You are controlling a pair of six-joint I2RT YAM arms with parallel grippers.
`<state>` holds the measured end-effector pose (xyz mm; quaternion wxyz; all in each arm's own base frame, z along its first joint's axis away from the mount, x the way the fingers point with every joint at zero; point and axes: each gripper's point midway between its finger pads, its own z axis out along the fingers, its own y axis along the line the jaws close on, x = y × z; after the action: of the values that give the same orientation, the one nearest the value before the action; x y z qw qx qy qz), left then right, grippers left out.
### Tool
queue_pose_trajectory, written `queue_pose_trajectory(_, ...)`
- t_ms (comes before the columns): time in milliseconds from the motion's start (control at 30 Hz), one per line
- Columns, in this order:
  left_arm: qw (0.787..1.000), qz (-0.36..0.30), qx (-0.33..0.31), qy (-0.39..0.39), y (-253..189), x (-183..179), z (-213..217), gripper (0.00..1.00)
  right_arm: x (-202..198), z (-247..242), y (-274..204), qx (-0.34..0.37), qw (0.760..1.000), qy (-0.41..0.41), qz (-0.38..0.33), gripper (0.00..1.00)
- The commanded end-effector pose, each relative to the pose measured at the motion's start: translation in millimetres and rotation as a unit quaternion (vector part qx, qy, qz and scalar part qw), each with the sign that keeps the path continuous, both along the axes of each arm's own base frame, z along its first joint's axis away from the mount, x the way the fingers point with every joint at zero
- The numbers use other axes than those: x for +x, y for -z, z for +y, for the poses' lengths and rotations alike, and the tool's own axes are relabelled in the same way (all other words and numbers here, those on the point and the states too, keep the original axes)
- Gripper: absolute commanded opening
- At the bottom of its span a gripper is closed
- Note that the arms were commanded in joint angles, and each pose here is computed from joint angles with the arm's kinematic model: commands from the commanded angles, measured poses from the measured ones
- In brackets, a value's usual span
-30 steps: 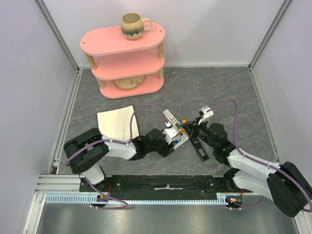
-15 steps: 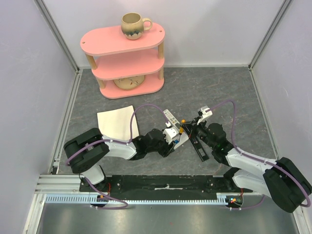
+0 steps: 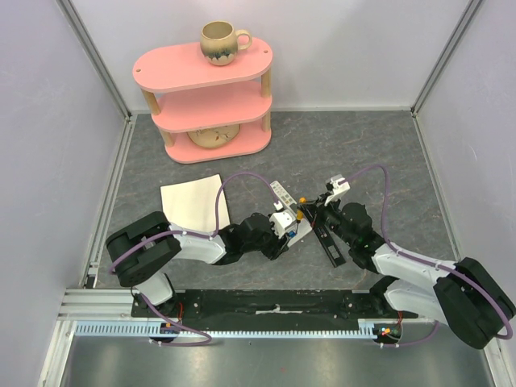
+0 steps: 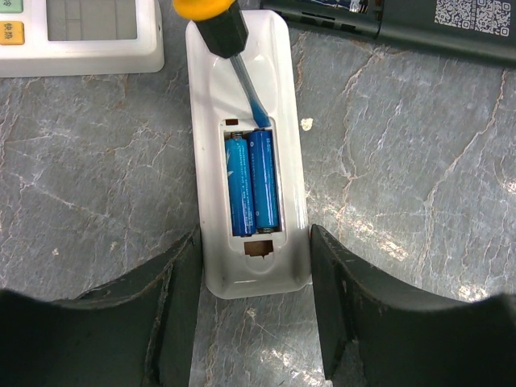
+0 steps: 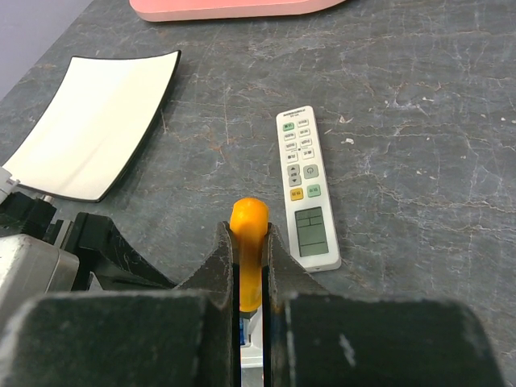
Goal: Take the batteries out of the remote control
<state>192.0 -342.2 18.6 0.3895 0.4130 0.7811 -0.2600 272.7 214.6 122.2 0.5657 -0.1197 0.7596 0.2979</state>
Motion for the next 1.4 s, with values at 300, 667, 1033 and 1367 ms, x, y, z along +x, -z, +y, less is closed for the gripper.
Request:
queue_pose_trajectory(300,0.997,0.043,0.062,-0.021,38,-11,24,0.25,-2,5,8,-0.016,1.000,0.001,0.013,0.00)
queue_pose_trajectory(667,0.997,0.042,0.059,-0.021,37,-12,24,0.20,-4,11,12,-0.017,0.999,-0.008,0.029,0.00)
queue_pose_trajectory(1033,0.997,0.045,0.063,-0.022,40,-12,25,0.15,-23,31,-3,0.086,0.994,-0.055,0.043,0.00)
queue_pose_trajectory(1367,0.996,0.040,0.071,-0.031,42,-8,27,0.11,-20,36,-31,0.115,0.991,-0.063,0.022,0.00)
